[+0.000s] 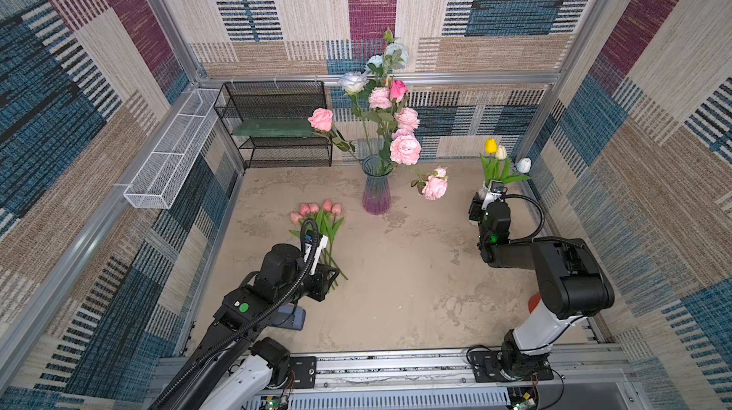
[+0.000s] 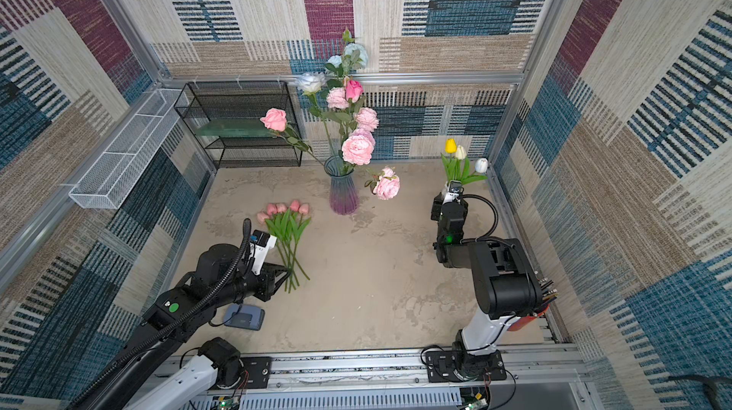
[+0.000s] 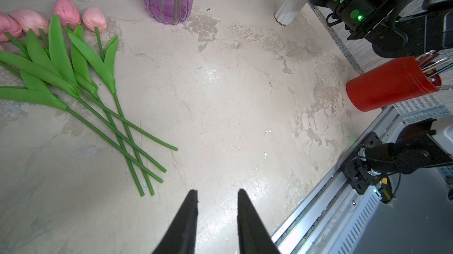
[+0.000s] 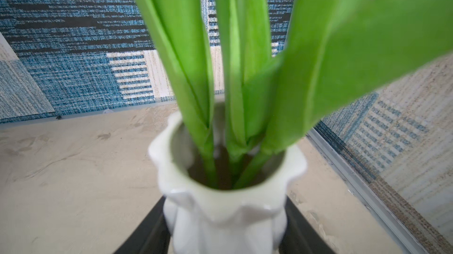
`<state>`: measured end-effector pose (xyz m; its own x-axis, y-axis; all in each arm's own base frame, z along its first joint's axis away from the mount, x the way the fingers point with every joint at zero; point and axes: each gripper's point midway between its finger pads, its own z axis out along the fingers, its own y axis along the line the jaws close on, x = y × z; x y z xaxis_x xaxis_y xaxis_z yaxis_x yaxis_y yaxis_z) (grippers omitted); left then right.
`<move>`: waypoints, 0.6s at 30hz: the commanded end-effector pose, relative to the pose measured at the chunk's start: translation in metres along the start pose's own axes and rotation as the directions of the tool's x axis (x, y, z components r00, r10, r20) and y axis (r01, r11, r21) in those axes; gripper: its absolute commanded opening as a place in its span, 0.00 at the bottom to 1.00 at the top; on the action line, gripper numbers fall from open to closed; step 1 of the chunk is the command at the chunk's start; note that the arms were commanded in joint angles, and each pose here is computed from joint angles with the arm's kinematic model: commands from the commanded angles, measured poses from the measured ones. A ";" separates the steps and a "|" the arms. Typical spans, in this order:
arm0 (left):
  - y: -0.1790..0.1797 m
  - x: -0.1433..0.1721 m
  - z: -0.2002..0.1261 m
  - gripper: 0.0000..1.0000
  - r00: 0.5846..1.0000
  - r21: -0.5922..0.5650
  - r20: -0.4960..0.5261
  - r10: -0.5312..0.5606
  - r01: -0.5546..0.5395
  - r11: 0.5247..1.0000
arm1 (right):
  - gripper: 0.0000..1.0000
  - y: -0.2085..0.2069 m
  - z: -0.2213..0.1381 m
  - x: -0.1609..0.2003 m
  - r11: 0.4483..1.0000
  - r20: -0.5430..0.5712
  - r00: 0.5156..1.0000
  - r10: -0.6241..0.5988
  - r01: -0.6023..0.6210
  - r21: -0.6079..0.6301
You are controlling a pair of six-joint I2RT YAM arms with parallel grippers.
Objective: Pick out pink flowers from the vase
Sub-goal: Place the vase at the center of the board.
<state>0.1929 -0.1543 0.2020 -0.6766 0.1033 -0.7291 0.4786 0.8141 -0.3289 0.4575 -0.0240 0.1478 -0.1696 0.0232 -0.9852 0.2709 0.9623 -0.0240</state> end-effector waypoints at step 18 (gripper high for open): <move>0.002 -0.004 -0.001 0.31 0.999 -0.015 0.019 0.028 -0.028 1.000 | 0.97 -0.016 -0.022 -0.033 0.997 0.084 0.995 0.060 -0.064 0.043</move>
<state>0.1927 -0.1544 0.2018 -0.6754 0.1050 -0.7300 0.4796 0.8144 -0.3266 0.4426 -0.0304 0.1810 -0.0777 0.0403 -0.9962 0.2954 0.9552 0.0156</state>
